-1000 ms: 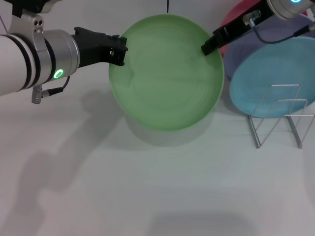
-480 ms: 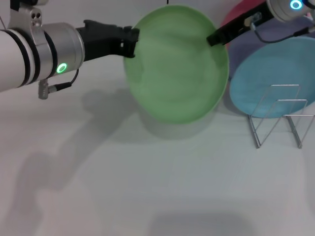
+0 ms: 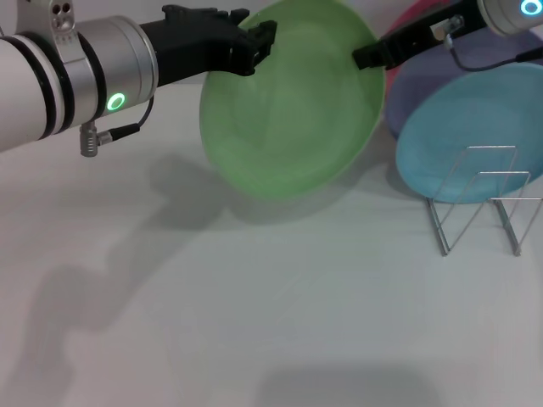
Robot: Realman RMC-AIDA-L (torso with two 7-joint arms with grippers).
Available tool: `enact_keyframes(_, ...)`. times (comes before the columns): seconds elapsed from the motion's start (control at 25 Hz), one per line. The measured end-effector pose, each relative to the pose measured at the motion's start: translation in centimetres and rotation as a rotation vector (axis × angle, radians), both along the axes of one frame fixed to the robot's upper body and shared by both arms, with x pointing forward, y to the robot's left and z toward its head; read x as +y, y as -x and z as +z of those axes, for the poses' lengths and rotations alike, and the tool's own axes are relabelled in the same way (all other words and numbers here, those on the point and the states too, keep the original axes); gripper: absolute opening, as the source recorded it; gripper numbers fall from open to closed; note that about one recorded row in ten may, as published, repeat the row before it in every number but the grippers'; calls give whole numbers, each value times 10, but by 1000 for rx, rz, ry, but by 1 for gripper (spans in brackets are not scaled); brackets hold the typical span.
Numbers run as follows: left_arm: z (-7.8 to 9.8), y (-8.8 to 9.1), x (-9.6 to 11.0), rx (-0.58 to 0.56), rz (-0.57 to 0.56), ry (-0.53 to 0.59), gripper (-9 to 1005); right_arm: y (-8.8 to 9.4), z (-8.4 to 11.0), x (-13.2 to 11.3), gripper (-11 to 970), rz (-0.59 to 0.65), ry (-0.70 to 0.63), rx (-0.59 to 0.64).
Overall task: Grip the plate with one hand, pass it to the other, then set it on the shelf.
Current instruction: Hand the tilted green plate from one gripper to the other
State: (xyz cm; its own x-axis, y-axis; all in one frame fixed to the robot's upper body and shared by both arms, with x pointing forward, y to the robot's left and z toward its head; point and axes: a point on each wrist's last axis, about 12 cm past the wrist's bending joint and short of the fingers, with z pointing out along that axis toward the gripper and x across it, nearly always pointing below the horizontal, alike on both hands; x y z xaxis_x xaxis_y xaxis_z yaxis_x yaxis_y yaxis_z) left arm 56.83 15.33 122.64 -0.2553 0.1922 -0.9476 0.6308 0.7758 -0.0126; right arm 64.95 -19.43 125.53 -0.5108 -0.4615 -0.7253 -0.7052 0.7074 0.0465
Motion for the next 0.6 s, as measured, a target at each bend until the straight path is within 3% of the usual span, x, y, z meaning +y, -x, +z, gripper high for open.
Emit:
enact_keyframes(0.16, 1, 1, -1, -9, -2, 2, 215, 2, 1, -2, 65, -2, 0, 4)
enact_keyframes(0.24, 3, 1, -1, -14, -2, 3, 423, 4, 2, -3, 65, -3, 2, 4)
enact_keyframes(0.48, 9, 6, 3, -63, 3, -2, 666, 8, 3, -7, 64, -8, 11, 19)
enact_keyframes(0.6, 10, 7, 4, -76, 3, -4, 701, 11, 5, -10, 56, -14, 14, 12)
